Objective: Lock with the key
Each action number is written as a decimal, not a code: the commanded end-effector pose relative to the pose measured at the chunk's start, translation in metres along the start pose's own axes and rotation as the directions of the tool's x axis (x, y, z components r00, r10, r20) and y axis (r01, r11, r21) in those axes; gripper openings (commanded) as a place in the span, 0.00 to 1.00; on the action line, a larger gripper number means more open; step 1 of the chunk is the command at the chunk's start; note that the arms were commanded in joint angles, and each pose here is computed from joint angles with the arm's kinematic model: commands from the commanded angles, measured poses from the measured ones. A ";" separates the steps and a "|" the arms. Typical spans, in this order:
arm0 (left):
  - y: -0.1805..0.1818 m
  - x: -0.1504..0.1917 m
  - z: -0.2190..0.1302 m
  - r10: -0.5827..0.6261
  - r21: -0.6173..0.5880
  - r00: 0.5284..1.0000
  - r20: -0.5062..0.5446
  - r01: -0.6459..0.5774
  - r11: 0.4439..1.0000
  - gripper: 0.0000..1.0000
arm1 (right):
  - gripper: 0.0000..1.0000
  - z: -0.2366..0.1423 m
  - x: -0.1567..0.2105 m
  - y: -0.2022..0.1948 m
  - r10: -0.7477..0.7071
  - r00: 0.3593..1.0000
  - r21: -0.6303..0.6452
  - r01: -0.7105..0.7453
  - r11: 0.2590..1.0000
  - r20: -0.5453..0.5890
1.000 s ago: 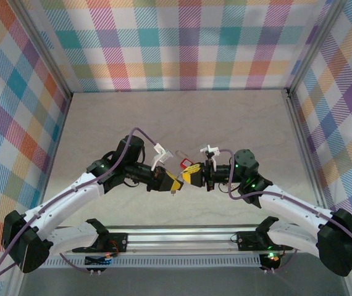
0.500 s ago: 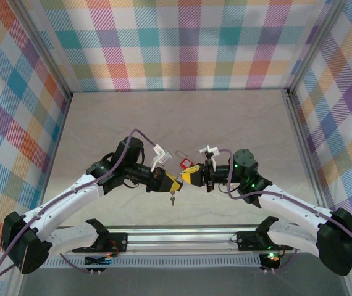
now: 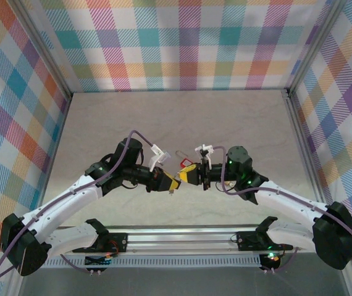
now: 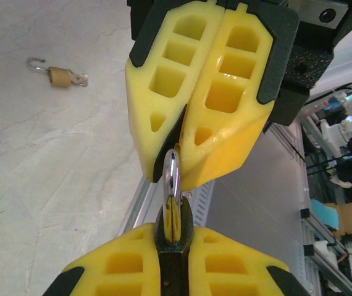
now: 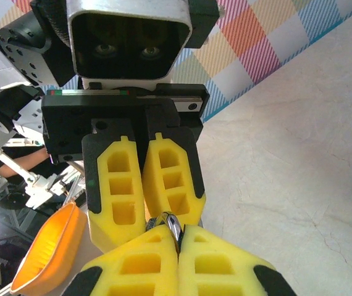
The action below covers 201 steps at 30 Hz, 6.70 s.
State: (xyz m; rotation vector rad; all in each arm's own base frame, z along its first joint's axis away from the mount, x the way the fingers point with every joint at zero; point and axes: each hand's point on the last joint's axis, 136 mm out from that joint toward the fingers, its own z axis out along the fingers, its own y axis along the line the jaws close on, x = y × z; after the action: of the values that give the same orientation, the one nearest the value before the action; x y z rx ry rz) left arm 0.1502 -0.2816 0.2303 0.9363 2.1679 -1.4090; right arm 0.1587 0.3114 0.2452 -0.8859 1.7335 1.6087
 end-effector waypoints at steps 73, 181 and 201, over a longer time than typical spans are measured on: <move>-0.019 -0.073 -0.091 0.205 -0.200 0.850 0.486 -0.120 0.972 0.00 | 0.00 0.071 0.057 0.039 -0.089 0.981 -0.082 0.076 0.994 -0.174; -0.074 -0.026 -0.025 0.013 0.272 0.977 0.212 -0.072 0.960 0.34 | 0.00 -0.003 -0.055 0.018 0.049 0.982 0.006 -0.050 0.999 0.182; -0.077 -0.012 -0.024 -0.051 0.312 0.970 0.237 -0.027 0.950 0.48 | 0.00 -0.016 -0.083 0.019 0.093 0.960 -0.023 -0.091 0.996 0.264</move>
State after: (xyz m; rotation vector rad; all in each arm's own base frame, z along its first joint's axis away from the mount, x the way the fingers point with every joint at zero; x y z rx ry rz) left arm 0.1193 -0.2827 0.2799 0.7351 1.9061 -1.7376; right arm 0.1827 0.3057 0.3089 -0.6110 1.6637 1.7282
